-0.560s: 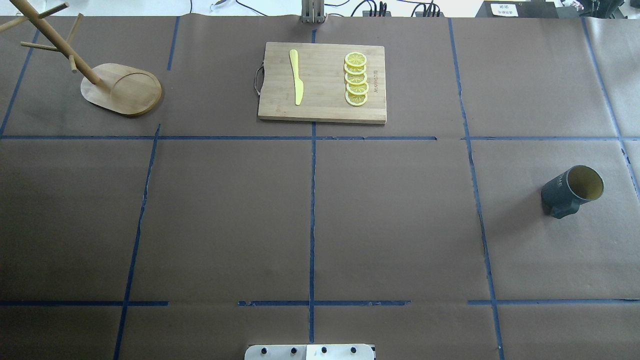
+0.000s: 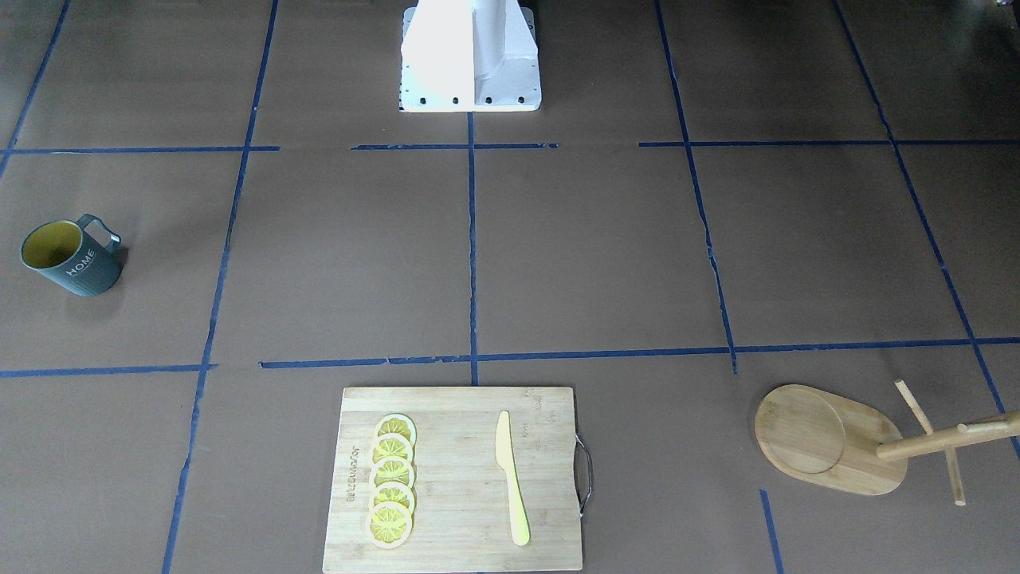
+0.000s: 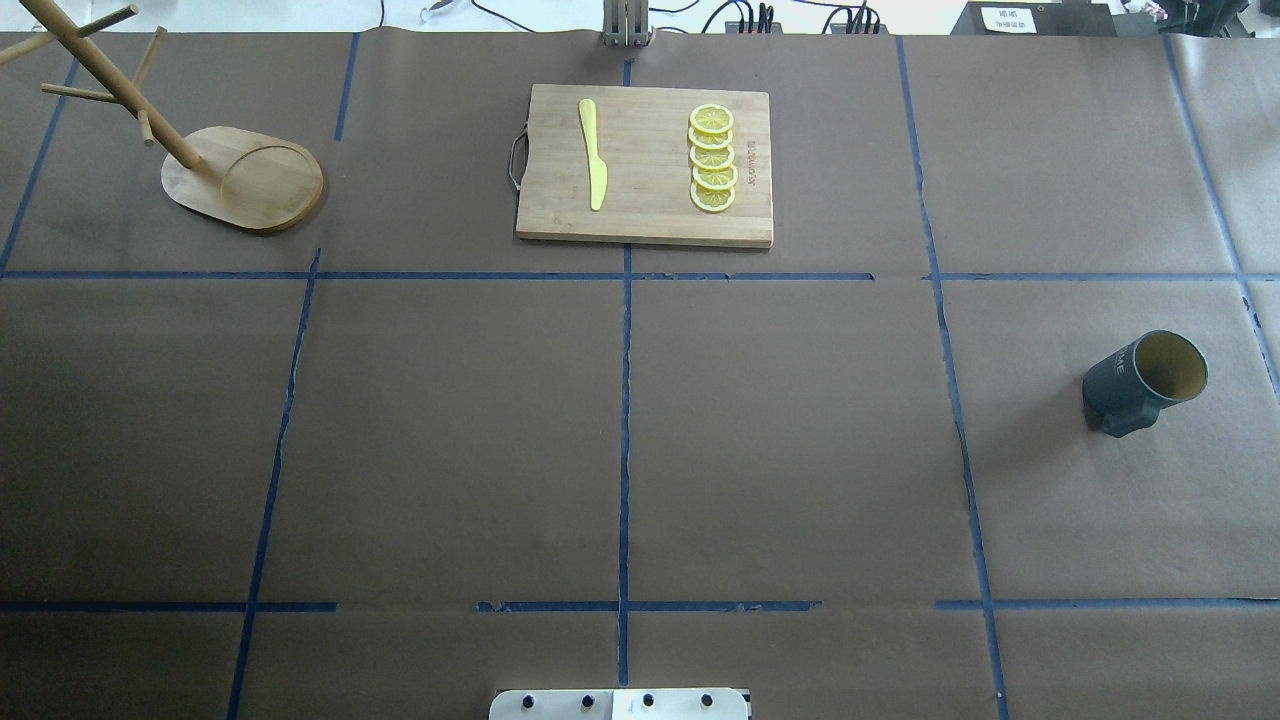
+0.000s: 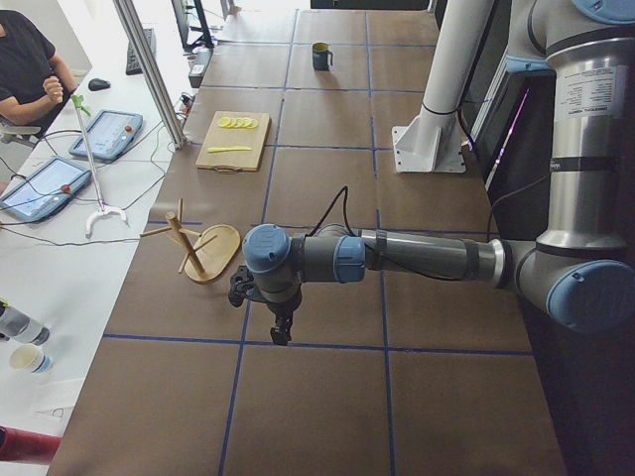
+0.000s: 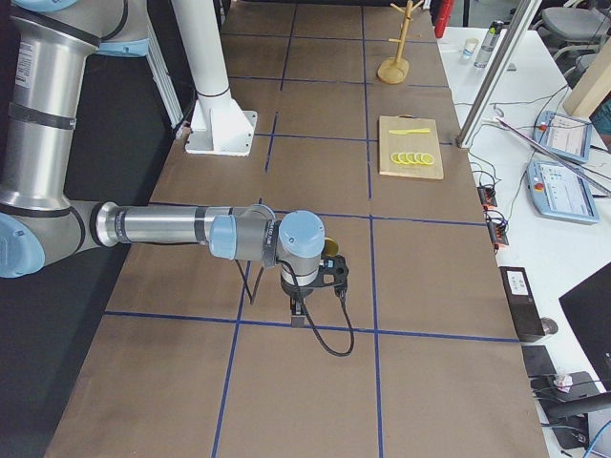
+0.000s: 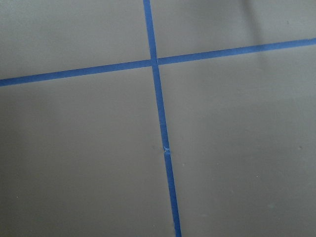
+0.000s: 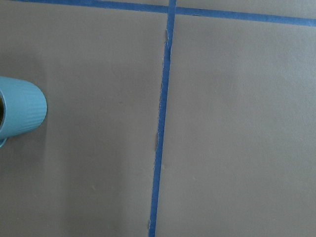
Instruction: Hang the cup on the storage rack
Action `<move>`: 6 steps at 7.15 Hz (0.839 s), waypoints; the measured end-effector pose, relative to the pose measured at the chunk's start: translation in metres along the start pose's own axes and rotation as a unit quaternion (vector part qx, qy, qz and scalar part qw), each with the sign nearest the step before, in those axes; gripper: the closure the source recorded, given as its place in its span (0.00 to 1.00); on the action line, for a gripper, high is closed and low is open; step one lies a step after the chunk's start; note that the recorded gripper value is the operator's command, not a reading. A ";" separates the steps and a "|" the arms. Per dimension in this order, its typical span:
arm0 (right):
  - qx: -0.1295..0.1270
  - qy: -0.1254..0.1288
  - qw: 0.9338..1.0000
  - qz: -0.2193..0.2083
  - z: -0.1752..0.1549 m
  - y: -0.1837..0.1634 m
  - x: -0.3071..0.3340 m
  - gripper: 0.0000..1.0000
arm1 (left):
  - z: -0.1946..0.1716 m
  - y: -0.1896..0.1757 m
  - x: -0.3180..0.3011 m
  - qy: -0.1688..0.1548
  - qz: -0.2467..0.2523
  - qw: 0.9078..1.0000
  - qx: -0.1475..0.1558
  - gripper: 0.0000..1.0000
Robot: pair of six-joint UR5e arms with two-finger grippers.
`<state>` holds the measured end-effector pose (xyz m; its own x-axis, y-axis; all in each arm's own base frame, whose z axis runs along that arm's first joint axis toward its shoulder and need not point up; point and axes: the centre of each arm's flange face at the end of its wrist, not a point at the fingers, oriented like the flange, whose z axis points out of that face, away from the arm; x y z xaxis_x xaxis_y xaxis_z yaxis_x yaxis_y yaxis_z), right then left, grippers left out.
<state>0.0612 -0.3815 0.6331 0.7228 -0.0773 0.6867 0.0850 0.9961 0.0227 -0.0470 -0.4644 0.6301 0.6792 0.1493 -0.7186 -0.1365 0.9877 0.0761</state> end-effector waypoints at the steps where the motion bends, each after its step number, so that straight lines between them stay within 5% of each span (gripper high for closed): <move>1: 0.000 0.000 1.000 0.000 0.000 0.000 0.000 0.00 | 0.000 0.000 0.000 -0.001 0.001 1.000 0.000 0.00; 6: -0.001 -0.004 1.000 -0.002 0.002 0.000 0.001 0.00 | 0.001 0.000 0.000 0.000 -0.001 1.000 0.000 0.00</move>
<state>0.0602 -0.3815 0.6352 0.7166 -0.0817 0.6927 0.0899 0.9957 0.0244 -0.0466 -0.4642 0.6310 0.6802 0.1475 -0.7180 -0.1357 0.9879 0.0744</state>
